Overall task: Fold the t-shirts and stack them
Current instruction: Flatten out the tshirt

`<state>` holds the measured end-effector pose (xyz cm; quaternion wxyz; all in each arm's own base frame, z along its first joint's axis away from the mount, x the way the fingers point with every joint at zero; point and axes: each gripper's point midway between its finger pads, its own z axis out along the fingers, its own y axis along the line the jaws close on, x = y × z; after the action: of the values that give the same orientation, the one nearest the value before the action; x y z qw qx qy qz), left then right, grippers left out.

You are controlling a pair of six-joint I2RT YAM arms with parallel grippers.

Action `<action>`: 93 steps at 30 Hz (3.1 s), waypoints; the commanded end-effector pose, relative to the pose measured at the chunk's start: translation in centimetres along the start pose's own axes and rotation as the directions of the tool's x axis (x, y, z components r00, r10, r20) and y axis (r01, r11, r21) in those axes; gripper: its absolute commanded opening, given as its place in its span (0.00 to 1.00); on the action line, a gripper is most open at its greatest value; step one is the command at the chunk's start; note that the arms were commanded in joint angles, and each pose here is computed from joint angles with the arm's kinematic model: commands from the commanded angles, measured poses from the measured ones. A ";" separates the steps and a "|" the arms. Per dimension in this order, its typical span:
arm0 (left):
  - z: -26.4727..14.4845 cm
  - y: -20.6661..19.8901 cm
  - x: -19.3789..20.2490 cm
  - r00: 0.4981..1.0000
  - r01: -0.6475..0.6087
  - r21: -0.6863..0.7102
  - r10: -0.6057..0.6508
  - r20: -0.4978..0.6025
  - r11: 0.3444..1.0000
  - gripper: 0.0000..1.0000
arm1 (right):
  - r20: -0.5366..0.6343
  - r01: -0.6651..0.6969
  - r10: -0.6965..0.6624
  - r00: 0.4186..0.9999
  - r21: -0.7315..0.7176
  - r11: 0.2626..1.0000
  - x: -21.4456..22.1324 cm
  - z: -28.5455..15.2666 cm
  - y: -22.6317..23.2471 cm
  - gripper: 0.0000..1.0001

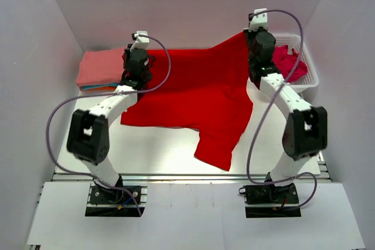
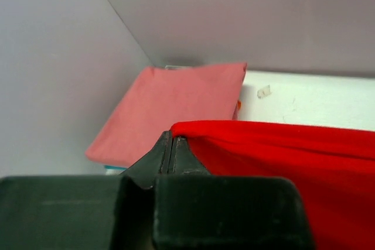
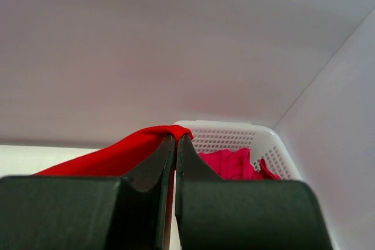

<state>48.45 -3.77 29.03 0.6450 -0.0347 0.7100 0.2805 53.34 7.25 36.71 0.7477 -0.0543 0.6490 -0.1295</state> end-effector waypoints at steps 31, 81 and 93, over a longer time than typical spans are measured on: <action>18.1 -10.6 -2.3 0.972 0.224 0.270 -0.236 0.010 0.936 1.00 | 0.068 0.004 0.005 0.998 -0.129 0.992 9.1 15.8 8.0 0.90; -18.4 -3.7 32.3 0.396 0.517 0.009 -0.230 -0.889 0.856 1.00 | -0.932 -0.263 0.283 0.225 0.222 0.939 31.8 -22.9 5.7 0.90; -19.5 -1.5 26.0 0.463 0.628 0.031 -0.342 -0.818 0.778 1.00 | -0.908 -0.342 0.146 0.393 0.003 0.940 26.5 -22.9 6.8 0.90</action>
<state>27.89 -5.88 3.03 0.3249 -0.2363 0.9112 -0.0907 34.54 7.58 3.54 0.2481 0.0925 0.9642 0.0139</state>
